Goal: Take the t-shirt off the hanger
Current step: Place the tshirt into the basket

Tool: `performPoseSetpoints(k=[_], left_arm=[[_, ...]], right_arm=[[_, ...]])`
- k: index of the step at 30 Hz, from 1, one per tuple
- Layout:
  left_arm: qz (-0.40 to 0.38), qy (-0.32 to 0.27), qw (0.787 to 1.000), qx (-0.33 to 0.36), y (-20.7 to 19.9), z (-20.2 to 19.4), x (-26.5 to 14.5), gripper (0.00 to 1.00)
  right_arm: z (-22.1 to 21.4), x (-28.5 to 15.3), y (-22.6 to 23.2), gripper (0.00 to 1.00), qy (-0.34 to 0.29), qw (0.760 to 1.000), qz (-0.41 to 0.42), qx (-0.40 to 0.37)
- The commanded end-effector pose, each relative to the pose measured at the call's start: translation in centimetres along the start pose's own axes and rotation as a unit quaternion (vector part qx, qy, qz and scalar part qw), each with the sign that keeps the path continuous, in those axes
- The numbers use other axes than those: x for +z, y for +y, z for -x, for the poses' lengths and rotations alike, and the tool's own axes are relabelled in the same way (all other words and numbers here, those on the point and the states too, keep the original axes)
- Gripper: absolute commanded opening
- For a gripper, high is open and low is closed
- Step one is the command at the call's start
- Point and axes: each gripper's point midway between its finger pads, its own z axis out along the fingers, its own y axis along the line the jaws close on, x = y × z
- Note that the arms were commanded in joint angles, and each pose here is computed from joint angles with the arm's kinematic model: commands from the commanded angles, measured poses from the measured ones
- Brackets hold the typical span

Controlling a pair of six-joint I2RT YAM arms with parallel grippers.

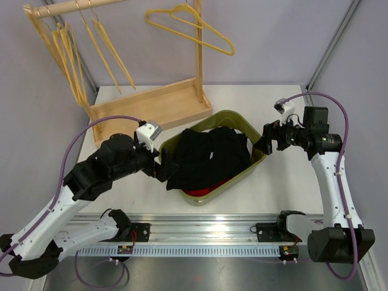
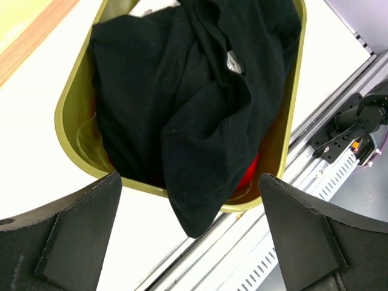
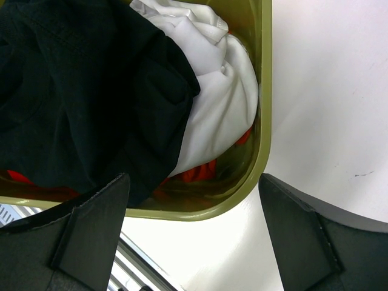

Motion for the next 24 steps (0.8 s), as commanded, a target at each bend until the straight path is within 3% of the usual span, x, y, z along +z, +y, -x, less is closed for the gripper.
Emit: performPoseSetpoints(k=[1, 9, 13, 17, 20, 23, 24], left_arm=[[0.004, -0.029, 1.000, -0.005, 0.1, 1.1, 0.2, 0.99], [-0.023, 0.015, 0.999, -0.019, -0.7, -0.2, 4.8, 0.96], [-0.028, 0.062, 0.997, -0.030, -0.8, -1.6, 8.4, 0.74], [0.019, 0.137, 0.990, -0.037, 1.3, -5.5, 12.8, 0.57], [0.053, 0.136, 0.989, -0.040, 3.0, -6.7, 14.6, 0.47], [0.058, 0.129, 0.989, -0.041, 3.2, -6.4, 15.4, 0.49], [0.053, 0.112, 0.992, -0.036, 3.0, -5.4, 15.2, 0.56]], right_arm=[[0.8, -0.4, 0.3, 0.95, -0.021, 1.000, 0.002, -0.010], [1.0, -0.3, 0.4, 0.94, -0.023, 1.000, 0.008, -0.006], [0.9, -0.4, 0.5, 0.95, -0.023, 1.000, 0.006, -0.009], [0.8, -0.5, 0.4, 0.95, -0.023, 1.000, 0.004, -0.009], [0.8, -0.6, 0.4, 0.95, -0.025, 1.000, 0.002, -0.009], [0.9, -0.7, 0.4, 0.95, -0.027, 1.000, 0.000, -0.011], [0.8, -0.8, 0.4, 0.95, -0.025, 1.000, 0.000, -0.009]])
